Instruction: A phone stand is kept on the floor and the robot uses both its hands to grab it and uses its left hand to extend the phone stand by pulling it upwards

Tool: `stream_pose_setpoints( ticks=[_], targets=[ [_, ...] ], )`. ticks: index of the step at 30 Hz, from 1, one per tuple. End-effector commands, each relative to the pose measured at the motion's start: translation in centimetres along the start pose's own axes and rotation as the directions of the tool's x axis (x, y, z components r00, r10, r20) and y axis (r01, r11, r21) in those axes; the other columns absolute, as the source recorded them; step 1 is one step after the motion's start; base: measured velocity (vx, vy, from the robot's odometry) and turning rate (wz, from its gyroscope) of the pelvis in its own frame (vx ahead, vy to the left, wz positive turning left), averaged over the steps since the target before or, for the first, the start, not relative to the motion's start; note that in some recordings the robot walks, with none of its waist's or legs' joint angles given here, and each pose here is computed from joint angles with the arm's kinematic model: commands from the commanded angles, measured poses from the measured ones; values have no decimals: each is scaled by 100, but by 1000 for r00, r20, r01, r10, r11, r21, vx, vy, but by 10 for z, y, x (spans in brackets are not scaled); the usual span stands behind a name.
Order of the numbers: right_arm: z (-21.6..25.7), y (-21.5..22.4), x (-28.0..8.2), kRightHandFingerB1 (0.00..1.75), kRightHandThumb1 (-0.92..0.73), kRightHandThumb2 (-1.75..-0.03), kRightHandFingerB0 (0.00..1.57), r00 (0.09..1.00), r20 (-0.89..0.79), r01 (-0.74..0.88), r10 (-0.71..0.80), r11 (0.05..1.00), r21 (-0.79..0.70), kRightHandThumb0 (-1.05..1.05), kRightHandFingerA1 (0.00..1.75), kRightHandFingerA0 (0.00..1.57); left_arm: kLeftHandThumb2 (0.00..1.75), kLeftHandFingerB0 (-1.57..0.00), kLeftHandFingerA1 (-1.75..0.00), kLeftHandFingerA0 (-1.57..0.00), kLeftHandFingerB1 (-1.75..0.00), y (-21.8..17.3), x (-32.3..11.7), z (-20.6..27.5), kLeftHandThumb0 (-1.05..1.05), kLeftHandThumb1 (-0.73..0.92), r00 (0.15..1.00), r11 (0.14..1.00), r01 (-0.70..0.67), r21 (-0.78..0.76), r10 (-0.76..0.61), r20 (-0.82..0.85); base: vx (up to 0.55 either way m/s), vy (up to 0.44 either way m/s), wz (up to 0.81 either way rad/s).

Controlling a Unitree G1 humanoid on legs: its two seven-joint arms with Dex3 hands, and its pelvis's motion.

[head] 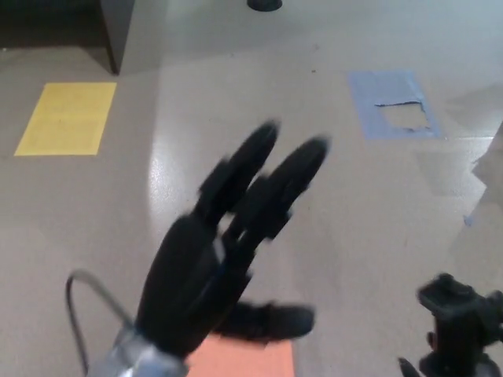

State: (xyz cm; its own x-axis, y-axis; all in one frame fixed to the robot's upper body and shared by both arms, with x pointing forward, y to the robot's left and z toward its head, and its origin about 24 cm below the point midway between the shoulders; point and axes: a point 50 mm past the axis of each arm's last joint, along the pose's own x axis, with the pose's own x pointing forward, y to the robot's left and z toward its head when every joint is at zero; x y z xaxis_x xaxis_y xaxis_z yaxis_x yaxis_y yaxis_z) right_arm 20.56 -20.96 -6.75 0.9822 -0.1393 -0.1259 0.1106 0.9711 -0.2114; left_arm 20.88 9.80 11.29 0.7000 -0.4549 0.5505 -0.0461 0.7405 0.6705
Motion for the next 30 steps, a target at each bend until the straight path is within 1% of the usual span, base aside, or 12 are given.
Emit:
stream_pose_setpoints(
  ticks=[1,6,7,9,15,17,18,23,24,28,29,30],
  targets=[
    [16,-67,-60,72,-48,-90,0,796,-111,-605,595,776,-175,-93,65,0,112,-4,-11,0,-18,7,-200,-13,-88,75,724,945,-136,-296,-110,-681,0,0,0],
    [14,-73,-71,71,-58,-59,0,782,-140,-621,607,776,-112,-101,76,0,112,-6,-12,0,-20,5,-226,-13,-87,74,660,956,-106,-275,-139,-738,0,0,0],
    [13,-73,-72,67,-59,-60,0,781,-144,-624,608,774,-111,-98,79,0,67,-4,-17,0,-24,5,-229,-12,-84,91,655,956,-104,-275,-142,-742,0,0,0],
    [11,-72,-73,67,-60,-62,0,778,-149,-626,610,772,-108,-101,79,0,112,-8,-16,0,-24,5,-232,-10,-82,71,650,955,-104,-277,-146,-746,0,0,0],
    [11,-67,-79,69,-60,-60,0,761,-167,-645,628,759,-89,-102,86,0,112,-1,-12,0,-19,10,-242,-4,-87,76,648,952,-122,-280,-137,-749,0,0,0],
    [10,-68,-83,67,-50,-91,0,802,-125,-595,584,798,-92,-99,69,0,112,-4,-15,0,-21,13,-245,-2,-83,74,645,948,-149,-281,-123,-755,0,0,0],
    [9,-67,-84,67,-64,-62,0,845,-84,-534,528,840,-94,-102,88,0,113,-7,-17,0,-21,16,-246,-4,-81,75,650,951,-155,-269,-107,-752,0,0,0],
    [-8,-66,-106,34,-65,-60,0,950,-11,-313,313,948,-60,-99,60,0,118,-10,-18,-6,-19,24,-259,-3,-88,83,646,960,-185,-210,-42,-762,0,0,0],
    [-11,-65,-110,58,-51,-92,0,957,-14,-289,288,956,-43,-93,56,0,117,-11,-20,-4,-21,24,-262,-4,-87,81,643,959,-193,-207,-36,-765,0,0,0],
    [-16,-60,-114,60,-51,-88,0,966,-17,-259,259,966,-12,-89,60,0,114,-14,-22,0,-27,26,-266,-2,-85,78,630,929,-271,-252,-26,-776,0,0,0],
    [-16,-59,-112,43,-63,-58,0,968,-15,-249,249,968,-4,-87,72,0,114,-14,-25,0,-27,26,-268,-2,-84,78,630,928,-279,-248,-18,-776,0,0,0],
    [-15,-60,-110,66,-42,-92,0,971,-7,-238,238,971,5,-67,60,0,112,-6,-33,-1,-34,26,-269,-2,-74,72,625,925,-286,-249,-17,-780,0,0,0]
  ],
)
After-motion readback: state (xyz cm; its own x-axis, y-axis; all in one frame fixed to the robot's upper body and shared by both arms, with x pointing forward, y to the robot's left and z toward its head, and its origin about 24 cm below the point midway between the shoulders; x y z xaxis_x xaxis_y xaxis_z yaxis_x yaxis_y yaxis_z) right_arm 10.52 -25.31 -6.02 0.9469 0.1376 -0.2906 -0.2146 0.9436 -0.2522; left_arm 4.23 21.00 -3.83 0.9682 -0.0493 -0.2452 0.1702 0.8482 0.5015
